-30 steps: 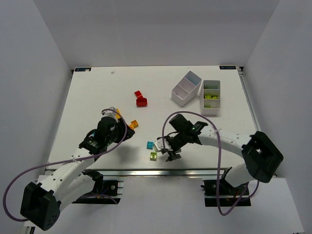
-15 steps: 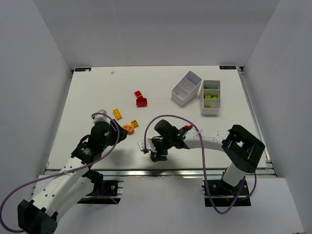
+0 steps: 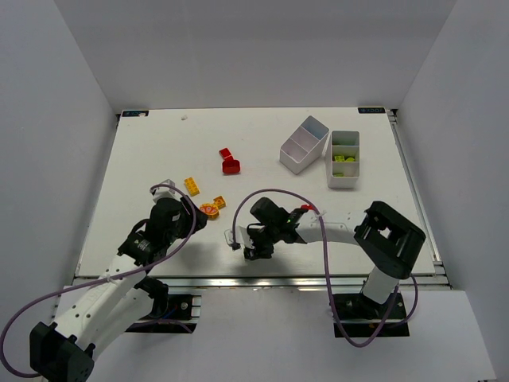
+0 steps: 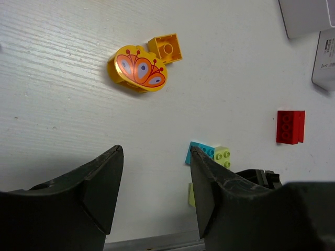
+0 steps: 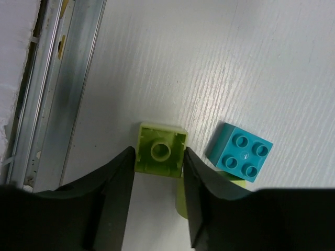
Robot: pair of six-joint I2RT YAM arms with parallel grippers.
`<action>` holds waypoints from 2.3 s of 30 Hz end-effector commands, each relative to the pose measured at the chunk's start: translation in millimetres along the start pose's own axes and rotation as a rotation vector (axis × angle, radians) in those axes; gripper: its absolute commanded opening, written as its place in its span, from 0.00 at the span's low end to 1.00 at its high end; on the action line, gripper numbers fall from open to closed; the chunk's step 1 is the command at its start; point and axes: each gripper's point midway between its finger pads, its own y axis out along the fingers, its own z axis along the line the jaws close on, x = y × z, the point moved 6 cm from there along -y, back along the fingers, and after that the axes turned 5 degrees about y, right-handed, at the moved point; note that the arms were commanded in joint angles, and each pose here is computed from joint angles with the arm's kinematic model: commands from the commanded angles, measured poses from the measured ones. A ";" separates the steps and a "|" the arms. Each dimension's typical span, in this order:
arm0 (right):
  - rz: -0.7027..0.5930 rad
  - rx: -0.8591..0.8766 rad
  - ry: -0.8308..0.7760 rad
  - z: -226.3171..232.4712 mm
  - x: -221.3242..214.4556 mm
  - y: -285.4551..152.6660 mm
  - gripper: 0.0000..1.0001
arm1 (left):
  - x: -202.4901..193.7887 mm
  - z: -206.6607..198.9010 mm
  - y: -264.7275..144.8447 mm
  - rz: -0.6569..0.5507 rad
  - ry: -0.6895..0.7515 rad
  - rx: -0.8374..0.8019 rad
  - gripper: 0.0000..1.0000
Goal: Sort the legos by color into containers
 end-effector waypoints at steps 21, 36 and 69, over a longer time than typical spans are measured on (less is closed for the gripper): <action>-0.180 -0.731 0.686 -108.8 -62.0 -225.7 0.00 | -1.6 -9.3 13.8 -0.014 -0.027 -0.075 0.64; -0.211 -1.066 1.211 -108.9 -153.7 -302.7 0.02 | 1.6 -19.4 25.9 0.008 0.003 -0.103 0.64; -0.182 -1.113 1.157 -144.5 -182.8 -312.1 0.50 | 2.5 -20.7 28.6 0.020 0.000 -0.091 0.64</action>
